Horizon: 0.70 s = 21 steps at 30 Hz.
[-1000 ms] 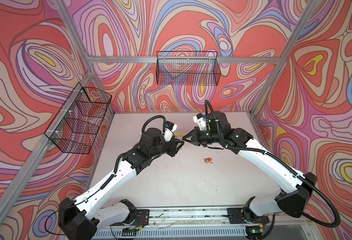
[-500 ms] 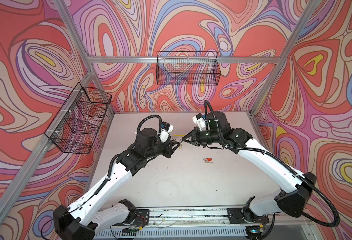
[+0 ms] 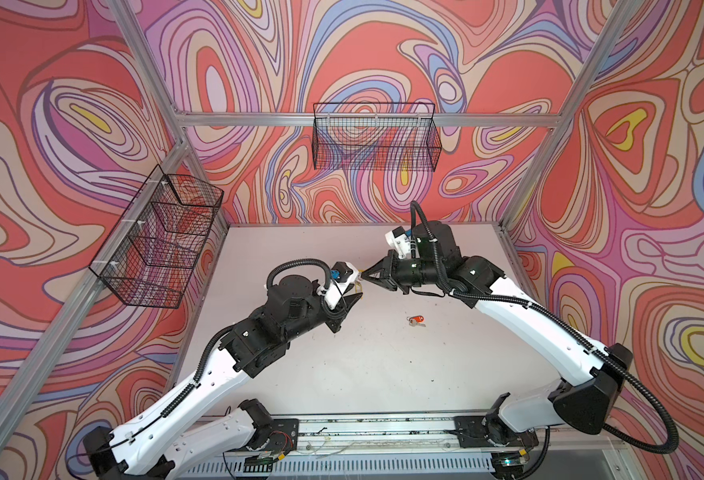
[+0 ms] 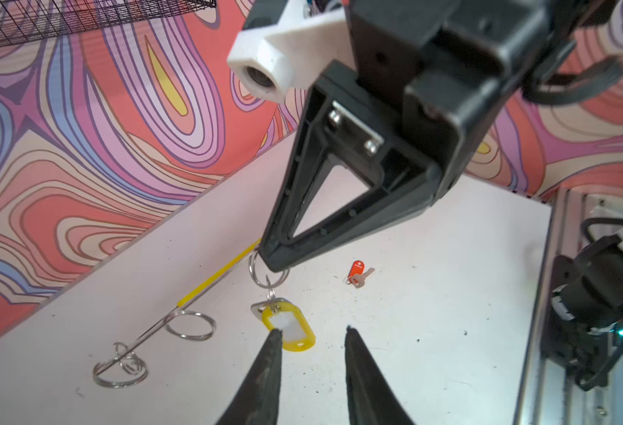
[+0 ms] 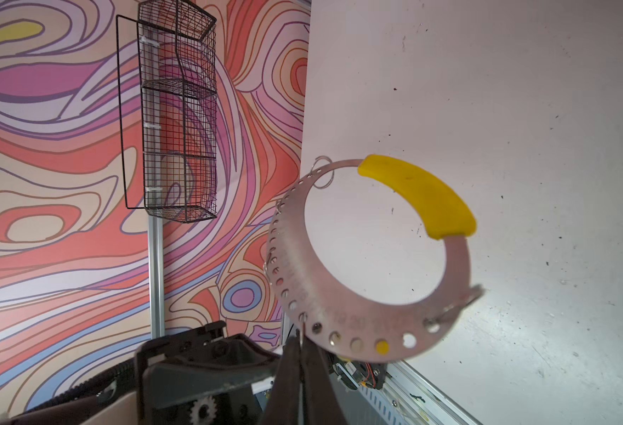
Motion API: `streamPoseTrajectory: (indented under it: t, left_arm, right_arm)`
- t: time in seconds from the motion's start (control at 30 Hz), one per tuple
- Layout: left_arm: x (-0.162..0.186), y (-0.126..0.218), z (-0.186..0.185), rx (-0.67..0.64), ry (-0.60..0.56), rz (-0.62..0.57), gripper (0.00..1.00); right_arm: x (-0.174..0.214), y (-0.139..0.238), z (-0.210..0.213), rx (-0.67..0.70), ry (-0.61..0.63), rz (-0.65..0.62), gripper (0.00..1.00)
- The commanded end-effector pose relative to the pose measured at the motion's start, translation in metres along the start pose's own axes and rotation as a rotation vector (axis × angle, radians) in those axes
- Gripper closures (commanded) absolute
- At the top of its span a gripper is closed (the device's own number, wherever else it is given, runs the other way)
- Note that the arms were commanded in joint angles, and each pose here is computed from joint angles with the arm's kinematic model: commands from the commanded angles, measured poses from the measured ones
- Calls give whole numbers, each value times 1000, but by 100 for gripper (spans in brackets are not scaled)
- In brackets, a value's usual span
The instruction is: Put the keys on the keyring
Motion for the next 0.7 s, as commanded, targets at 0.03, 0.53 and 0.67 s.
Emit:
streamPoseTrajectory:
  t: [0.03, 0.53, 0.67]
  left_arm:
    - [-1, -4, 4, -139, -264, -95, 69]
    - [4, -6, -2, -222, -401, -152, 72]
    - [2, -12, -1, -231, -409, -151, 72]
  right_arm:
    - [1, 9, 12, -44, -43, -4, 100]
    - [3, 12, 15, -69, -50, 11, 100]
    - [3, 11, 16, -76, -50, 23, 100]
Point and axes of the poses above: each gripper's point midway between its finger pads, its own y axis back along the fingers, its own z axis along the line the jaws close on, x = y × z, the point moved 10 cm from there along y, back along the fingers, and after that the axes turned 7 degrees about -y, right-handed, at the moved point
